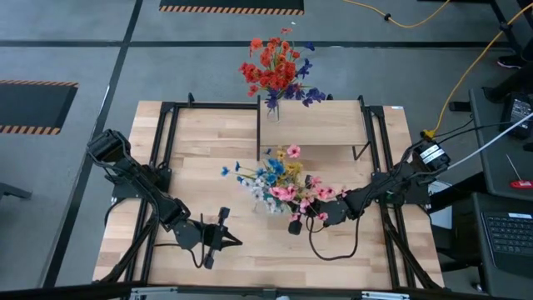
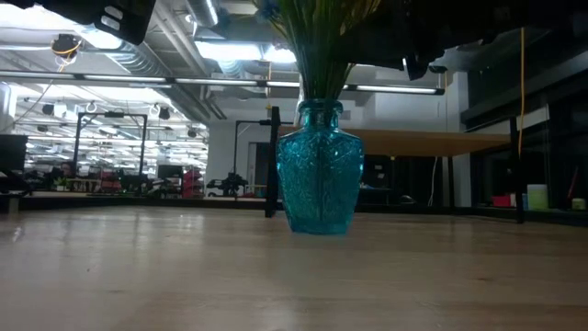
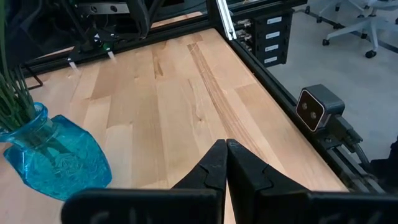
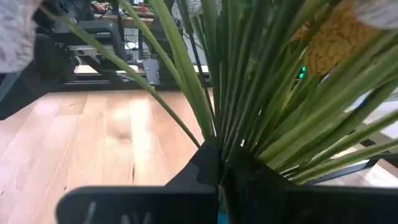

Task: Pick and place flowers into a vace then onto a shelf
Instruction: Put the pink flowers into the blue vase

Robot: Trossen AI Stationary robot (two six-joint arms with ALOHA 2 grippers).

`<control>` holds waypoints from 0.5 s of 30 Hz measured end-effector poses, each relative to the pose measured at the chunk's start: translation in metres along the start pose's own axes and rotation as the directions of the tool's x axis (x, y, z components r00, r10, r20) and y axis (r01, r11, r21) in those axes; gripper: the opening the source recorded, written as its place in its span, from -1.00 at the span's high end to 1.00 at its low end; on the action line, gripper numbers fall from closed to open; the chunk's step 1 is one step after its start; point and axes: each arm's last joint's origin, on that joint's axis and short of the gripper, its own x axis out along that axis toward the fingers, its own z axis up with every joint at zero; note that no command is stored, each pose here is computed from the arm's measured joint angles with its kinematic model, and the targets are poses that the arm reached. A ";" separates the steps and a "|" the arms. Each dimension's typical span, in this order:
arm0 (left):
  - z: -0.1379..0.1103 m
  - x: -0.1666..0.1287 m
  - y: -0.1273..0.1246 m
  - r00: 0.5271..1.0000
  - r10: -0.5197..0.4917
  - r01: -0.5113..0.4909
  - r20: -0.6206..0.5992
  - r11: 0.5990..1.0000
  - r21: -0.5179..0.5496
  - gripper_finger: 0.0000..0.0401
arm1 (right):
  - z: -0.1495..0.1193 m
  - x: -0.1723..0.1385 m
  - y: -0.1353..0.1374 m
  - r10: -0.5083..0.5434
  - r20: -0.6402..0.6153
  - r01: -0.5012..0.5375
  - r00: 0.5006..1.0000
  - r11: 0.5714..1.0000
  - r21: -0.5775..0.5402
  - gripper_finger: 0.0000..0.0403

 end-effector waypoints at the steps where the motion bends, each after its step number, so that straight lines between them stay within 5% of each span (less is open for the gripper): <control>1: 0.000 0.000 0.000 1.000 0.000 0.000 0.000 1.000 0.000 0.97 | 0.000 0.000 0.000 0.000 0.000 0.000 1.000 1.000 -0.001 1.00; 15: 0.000 0.000 0.000 1.000 0.000 0.000 0.000 1.000 -0.002 0.96 | -0.003 0.000 0.000 -0.002 -0.023 0.002 1.000 1.000 -0.022 1.00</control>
